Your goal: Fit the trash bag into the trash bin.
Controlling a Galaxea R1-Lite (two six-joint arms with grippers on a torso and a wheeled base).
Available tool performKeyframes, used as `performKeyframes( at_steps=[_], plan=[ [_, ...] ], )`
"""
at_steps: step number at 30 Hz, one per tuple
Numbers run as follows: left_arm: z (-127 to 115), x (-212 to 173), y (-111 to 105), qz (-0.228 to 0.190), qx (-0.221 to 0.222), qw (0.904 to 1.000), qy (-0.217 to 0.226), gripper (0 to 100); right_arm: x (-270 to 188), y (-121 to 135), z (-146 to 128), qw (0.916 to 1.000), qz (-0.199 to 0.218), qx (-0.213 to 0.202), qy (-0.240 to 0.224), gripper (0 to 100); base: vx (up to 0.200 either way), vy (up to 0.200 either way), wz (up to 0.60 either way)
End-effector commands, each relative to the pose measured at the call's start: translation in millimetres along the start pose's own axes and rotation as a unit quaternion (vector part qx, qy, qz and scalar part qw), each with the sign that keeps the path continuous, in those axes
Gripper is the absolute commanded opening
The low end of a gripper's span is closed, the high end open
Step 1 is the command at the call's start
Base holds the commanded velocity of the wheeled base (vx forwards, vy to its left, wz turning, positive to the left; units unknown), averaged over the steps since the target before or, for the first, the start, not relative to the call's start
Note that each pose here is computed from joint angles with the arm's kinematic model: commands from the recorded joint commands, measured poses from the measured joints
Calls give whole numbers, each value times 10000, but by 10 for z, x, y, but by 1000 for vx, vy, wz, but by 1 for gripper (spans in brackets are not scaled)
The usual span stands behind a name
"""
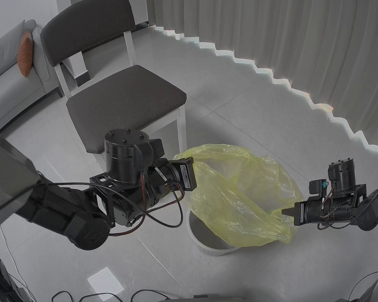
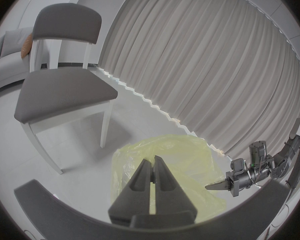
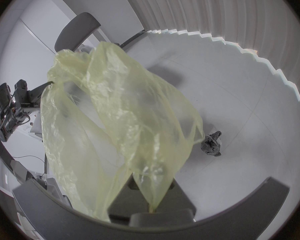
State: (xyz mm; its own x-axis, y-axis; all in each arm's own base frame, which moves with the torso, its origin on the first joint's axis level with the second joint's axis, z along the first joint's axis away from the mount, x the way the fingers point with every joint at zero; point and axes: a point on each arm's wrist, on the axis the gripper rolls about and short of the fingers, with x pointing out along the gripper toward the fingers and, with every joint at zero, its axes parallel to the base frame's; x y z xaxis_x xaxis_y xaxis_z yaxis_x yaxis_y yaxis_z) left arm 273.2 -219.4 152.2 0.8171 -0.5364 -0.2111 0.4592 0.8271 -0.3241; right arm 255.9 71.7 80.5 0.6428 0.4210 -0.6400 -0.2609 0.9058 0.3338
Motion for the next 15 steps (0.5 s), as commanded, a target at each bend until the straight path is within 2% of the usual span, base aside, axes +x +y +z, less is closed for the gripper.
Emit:
performKeyframes(
  at_steps=[1, 6, 7, 12, 15],
  plan=[
    [-328, 316, 256, 210, -32, 9991, 355, 0, 338, -134, -34, 9997, -27, 97, 208, 0, 0, 0, 0],
    [-474, 421, 391, 203, -110, 9979, 605, 0, 523, -188, -73, 9994, -50, 103, 334, 0, 0, 0, 0],
    [-583, 494, 434, 238, -194, 9972, 682, 0, 595, -211, -87, 9991, -65, 113, 398, 0, 0, 0, 0],
    [-817, 638, 531, 254, -255, 9970, 692, 0, 726, -249, -97, 9987, -85, 137, 485, 0, 0, 0, 0],
    [-843, 581, 521, 230, -249, 9961, 817, 0, 702, -257, -141, 9982, -110, 137, 576, 0, 0, 0, 0]
  ],
)
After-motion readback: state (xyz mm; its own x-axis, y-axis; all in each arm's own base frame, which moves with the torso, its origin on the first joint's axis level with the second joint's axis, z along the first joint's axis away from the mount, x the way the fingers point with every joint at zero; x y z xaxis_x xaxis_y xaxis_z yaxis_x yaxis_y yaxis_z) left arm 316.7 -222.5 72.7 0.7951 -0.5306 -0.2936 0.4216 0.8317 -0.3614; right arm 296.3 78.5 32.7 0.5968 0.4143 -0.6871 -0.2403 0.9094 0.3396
